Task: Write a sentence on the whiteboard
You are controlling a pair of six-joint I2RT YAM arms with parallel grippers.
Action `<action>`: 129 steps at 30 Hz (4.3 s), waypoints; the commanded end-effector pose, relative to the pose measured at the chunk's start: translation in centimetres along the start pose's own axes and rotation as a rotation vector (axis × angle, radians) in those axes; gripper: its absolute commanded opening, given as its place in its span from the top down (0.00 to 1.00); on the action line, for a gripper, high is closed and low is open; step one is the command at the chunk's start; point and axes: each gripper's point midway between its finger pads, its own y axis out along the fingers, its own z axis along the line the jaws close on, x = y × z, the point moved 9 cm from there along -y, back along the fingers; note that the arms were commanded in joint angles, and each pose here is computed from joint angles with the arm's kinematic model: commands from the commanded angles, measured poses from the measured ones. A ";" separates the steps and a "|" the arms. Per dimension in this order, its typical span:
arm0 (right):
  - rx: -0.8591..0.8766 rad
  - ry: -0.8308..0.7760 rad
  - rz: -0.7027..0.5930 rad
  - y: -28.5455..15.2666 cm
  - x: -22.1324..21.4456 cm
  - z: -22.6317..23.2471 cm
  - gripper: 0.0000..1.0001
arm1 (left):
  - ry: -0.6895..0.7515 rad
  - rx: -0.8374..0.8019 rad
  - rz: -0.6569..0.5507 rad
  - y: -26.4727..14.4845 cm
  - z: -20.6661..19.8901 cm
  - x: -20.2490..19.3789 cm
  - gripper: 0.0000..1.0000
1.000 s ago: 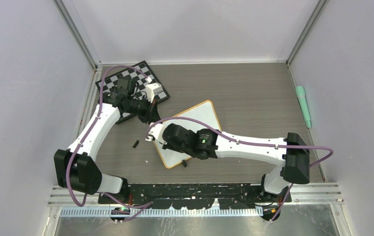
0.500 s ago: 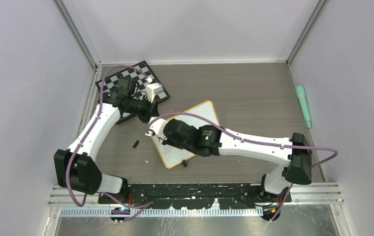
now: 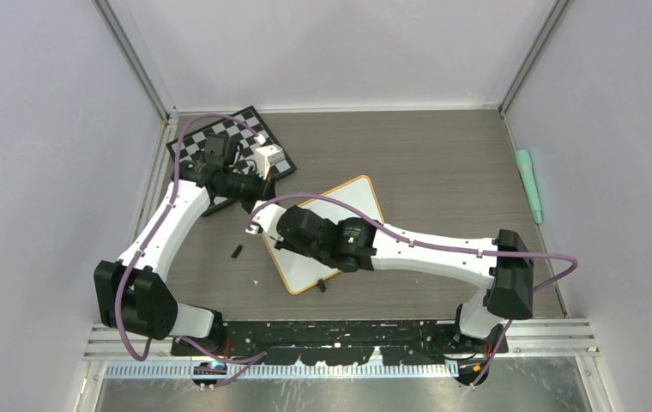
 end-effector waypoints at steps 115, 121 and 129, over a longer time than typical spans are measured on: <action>-0.013 0.073 0.032 -1.5 -4.0 -1.3 1.00 | 0.010 -0.022 0.037 -0.3 -0.1 -0.2 1.00; 0.015 0.080 0.064 -1.5 -4.5 -0.8 1.00 | 0.012 -0.020 0.035 -0.4 -0.1 -0.2 1.00; 0.104 0.103 0.050 -1.7 -3.9 0.1 1.00 | 0.013 -0.019 0.035 -0.4 -0.1 -0.2 1.00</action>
